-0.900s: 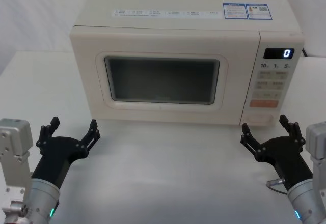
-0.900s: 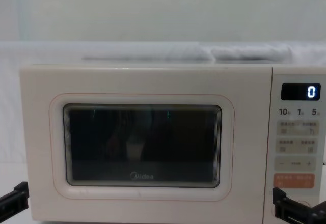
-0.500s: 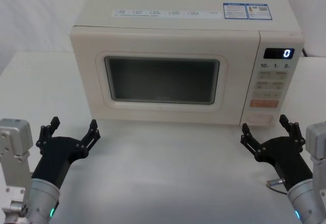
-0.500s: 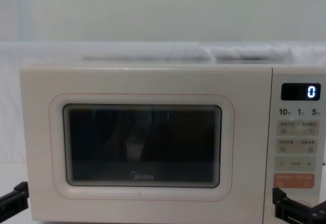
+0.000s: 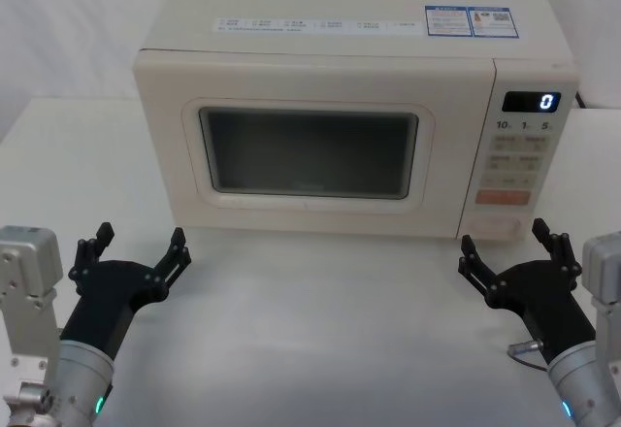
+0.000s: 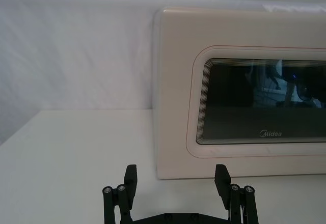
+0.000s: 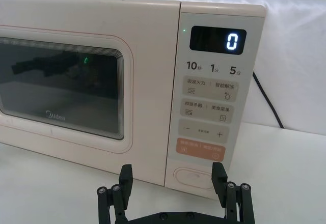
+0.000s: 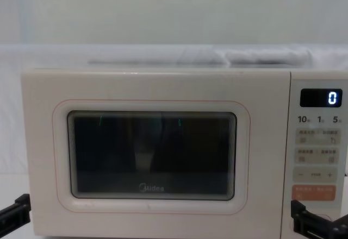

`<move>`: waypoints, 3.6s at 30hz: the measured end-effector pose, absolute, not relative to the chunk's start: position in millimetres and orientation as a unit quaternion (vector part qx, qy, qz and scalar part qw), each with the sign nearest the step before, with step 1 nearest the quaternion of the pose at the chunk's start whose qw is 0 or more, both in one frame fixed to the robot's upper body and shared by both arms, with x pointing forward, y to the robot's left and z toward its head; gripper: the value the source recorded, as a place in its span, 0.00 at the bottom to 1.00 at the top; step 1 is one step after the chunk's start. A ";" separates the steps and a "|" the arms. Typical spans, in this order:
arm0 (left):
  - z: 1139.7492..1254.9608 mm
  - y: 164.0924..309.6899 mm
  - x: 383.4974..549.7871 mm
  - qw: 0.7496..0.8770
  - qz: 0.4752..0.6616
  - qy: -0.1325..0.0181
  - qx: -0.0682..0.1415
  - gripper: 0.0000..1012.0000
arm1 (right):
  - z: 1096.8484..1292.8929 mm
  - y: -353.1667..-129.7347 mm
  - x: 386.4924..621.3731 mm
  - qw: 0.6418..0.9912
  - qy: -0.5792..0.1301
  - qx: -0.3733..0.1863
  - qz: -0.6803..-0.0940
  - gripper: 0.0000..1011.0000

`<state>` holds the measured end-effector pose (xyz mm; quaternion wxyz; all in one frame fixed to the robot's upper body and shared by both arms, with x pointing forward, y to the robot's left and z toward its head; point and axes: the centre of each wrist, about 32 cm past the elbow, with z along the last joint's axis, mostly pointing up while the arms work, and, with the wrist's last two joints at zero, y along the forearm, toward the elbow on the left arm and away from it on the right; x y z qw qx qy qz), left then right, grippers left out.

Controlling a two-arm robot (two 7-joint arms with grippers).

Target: Press the button to open the microwave door with one hand; close the microwave door with the other hand.

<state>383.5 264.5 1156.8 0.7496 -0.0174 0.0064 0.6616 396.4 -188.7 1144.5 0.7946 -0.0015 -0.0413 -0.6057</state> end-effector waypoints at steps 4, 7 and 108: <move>1156.8 264.5 383.5 0.750 0.662 0.006 -0.017 0.99 | 1144.5 -188.7 396.4 0.795 -0.041 -0.001 -0.606 0.99; 1156.8 264.5 383.5 0.750 0.662 0.006 -0.017 0.99 | 1144.5 -188.7 396.4 0.795 -0.041 -0.001 -0.606 0.99; 1156.8 264.5 383.5 0.750 0.662 0.006 -0.017 0.99 | 1130.5 -199.9 464.0 0.805 0.055 -0.028 -0.591 0.00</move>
